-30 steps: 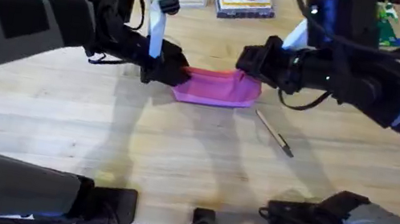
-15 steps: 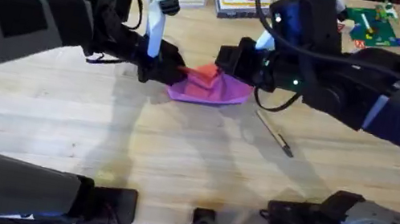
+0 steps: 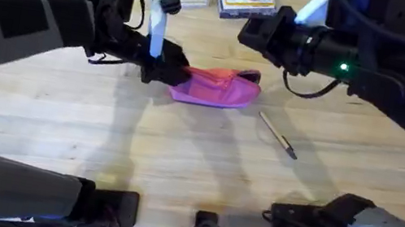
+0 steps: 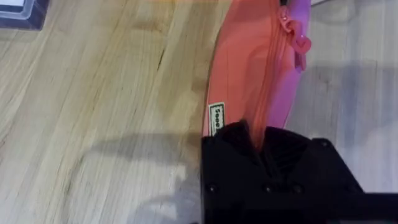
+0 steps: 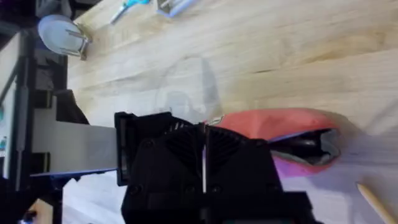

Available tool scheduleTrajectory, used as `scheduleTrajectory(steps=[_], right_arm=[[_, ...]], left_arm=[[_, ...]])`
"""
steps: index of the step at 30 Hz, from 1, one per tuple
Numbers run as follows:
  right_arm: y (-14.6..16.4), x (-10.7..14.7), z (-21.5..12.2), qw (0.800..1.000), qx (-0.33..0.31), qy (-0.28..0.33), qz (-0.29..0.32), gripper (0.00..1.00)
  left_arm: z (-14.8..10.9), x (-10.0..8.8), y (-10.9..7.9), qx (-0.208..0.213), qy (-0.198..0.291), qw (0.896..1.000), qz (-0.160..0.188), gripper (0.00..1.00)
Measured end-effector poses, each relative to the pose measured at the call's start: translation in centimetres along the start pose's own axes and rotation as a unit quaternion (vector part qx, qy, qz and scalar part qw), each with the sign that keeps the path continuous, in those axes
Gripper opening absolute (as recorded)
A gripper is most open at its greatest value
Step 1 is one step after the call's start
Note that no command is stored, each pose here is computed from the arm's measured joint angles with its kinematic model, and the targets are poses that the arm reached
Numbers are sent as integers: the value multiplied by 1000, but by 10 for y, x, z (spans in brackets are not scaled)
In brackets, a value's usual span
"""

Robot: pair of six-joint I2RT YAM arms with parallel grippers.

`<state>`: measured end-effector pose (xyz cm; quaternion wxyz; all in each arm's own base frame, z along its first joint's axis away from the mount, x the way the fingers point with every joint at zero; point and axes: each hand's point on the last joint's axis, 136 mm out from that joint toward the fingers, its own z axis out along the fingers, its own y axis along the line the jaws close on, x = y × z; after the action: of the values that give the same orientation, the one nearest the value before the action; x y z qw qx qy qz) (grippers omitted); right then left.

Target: Unzip the bag, pick up the pens from the table one at a time and place them inside, then zip the bag closed.

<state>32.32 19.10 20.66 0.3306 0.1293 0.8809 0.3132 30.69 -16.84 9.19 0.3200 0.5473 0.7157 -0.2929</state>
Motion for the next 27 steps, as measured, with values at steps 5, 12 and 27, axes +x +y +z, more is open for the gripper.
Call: scheduleTrajectory(steps=[5,12,27], right_arm=[[-7,9,-2,1000,21,20,-13,198],[7,12,-26,994,57,40,-85,997],[6,3,-55,985,97,-2,-144,998]], left_arm=[[0,-1,1,-2,-1,1000,3,44],[0,-1,1,-2,-1,1000,3,44],[-4,-13,12,-16,-35,999,28,43]])
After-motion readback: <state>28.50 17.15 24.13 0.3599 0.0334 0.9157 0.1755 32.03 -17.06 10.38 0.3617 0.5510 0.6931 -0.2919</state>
